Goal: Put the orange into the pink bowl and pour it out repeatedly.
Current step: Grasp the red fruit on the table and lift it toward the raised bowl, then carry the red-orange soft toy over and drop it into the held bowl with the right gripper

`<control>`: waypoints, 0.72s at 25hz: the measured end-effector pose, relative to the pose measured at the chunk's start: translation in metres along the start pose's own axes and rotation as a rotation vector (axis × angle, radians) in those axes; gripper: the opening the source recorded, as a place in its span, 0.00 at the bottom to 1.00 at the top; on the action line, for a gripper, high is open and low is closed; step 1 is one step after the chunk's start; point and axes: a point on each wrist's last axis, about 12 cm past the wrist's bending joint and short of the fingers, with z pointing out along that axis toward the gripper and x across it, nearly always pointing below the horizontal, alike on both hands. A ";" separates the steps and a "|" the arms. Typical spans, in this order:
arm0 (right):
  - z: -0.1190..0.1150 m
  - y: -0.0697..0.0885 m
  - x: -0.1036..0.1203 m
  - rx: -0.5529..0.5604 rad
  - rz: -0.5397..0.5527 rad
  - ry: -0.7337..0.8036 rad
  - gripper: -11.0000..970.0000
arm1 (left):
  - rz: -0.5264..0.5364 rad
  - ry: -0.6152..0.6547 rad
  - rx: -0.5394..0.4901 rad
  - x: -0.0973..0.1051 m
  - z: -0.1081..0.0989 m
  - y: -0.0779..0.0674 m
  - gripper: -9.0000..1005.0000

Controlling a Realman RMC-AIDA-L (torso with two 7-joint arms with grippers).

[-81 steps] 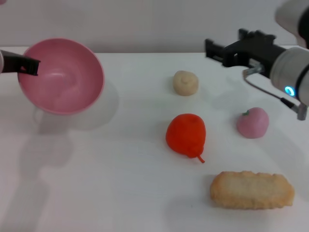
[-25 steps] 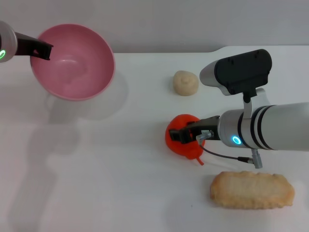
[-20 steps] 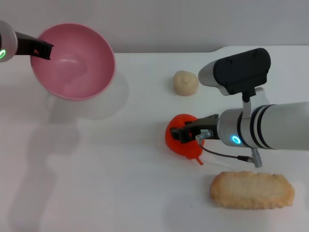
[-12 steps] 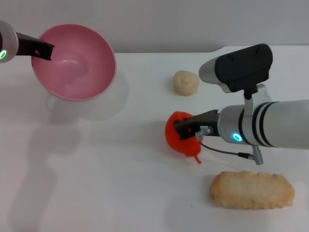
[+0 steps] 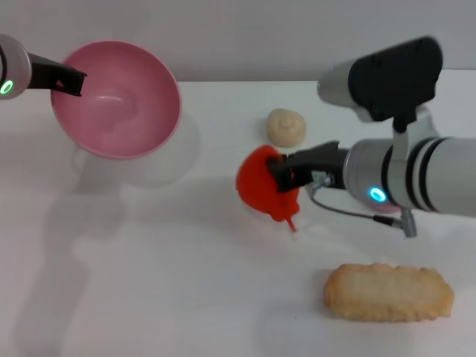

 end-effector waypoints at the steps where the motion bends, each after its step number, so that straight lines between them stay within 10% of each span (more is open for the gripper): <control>1: -0.004 0.001 -0.004 0.003 -0.011 -0.013 0.05 | -0.001 0.000 0.002 0.000 0.000 0.000 0.05; 18: -0.061 0.027 -0.064 -0.009 -0.179 -0.249 0.05 | 0.062 -0.005 0.141 -0.007 0.001 -0.044 0.06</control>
